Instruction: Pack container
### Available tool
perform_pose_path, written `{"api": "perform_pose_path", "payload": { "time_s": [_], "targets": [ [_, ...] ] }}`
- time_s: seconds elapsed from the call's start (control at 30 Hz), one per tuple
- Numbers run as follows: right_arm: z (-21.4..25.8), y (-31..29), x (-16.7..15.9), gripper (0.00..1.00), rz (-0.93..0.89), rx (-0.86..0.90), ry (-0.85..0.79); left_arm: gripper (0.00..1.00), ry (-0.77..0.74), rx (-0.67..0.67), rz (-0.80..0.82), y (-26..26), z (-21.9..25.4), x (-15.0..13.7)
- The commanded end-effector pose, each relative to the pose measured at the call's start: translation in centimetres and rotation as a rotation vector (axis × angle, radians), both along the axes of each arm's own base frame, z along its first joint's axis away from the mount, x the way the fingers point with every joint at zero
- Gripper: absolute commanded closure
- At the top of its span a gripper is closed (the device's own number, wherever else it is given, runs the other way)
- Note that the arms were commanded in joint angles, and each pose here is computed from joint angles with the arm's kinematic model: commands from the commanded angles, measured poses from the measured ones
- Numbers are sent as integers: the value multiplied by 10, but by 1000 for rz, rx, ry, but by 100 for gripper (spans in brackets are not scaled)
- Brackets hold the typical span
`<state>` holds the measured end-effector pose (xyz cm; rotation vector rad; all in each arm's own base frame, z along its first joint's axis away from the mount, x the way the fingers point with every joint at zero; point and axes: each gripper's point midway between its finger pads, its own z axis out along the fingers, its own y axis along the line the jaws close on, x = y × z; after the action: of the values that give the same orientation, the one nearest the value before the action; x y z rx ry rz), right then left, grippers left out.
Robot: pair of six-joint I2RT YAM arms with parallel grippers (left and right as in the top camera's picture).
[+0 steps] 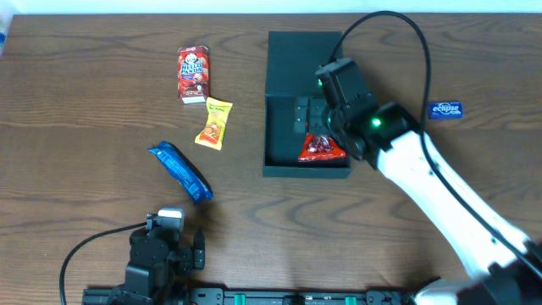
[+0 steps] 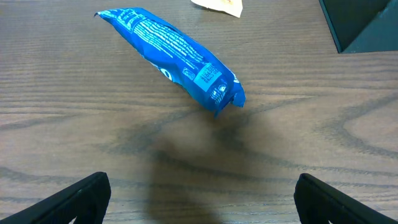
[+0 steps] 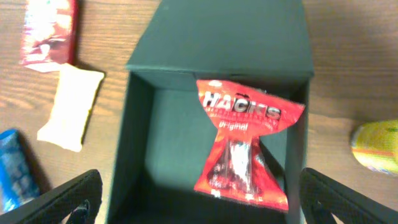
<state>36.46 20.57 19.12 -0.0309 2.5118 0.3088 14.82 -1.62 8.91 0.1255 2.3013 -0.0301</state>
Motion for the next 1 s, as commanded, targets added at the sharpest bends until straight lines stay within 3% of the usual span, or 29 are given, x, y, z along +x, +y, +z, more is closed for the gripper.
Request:
{"api": "perform_pose_path", "payload": {
  "time_s": [0.0,0.3,0.77,0.97],
  "targets": [
    [25,5,-17,1,27,-14,-54,5,43,5,-11,-1,-14,-4],
    [80,-13,-74,1,78,-84,-252,5,43,5,-11,-1,-14,-4],
    [53,-62,-110,1,224,-178,-597,5,43,5,-11,-1,-14,-4],
    [32,-102,-118,1,104,-261,-529,5,43,5,-11,-1,-14,-4]
  ]
}}
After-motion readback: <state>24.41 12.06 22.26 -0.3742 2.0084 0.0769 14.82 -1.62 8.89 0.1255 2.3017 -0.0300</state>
